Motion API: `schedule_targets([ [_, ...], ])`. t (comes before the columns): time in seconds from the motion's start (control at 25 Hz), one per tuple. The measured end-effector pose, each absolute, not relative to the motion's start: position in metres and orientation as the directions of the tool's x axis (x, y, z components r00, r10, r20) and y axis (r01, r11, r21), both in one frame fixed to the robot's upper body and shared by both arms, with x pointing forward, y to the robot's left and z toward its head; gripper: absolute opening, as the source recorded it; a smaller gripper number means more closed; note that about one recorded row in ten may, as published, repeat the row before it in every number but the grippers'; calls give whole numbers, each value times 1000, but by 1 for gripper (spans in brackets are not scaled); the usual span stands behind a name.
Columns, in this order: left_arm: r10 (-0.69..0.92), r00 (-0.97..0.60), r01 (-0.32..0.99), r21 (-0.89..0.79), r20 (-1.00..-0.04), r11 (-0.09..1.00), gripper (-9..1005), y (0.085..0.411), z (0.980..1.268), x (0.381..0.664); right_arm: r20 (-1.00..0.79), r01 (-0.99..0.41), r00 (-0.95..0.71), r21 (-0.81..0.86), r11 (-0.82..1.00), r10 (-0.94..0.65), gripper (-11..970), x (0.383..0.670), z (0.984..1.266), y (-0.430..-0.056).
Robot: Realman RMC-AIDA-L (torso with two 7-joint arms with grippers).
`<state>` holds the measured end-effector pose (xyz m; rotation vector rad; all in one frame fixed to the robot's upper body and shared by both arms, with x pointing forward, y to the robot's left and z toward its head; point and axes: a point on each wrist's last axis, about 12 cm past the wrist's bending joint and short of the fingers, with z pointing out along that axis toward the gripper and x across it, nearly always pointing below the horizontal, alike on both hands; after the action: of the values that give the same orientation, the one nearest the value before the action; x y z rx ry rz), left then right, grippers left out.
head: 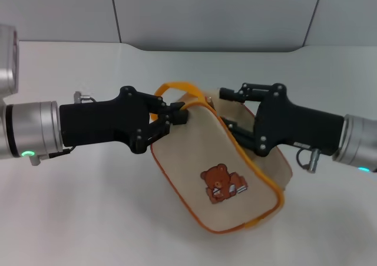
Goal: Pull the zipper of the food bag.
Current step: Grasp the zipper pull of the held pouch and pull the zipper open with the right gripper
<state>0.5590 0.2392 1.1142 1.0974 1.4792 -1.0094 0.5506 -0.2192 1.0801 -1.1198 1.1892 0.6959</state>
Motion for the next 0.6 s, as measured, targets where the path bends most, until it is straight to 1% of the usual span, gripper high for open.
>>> schedule_targets([
  [0.08, 135, -112, 967, -77, -985, 243, 70, 238, 1117, 561, -951, -893, 287, -310, 326, -116, 447, 548, 1077, -212],
  [0.24, 131, -126, 965, -91, -983, 245, 70, 237, 1120, 563, -950, -893, 292, -313, 324, -114, 447, 547, 1076, -210],
  [0.6, 132, -157, 957, -118, -979, 263, 64, 247, 1116, 557, -936, -865, 326, -351, 359, -128, 446, 543, 1073, -218],
])
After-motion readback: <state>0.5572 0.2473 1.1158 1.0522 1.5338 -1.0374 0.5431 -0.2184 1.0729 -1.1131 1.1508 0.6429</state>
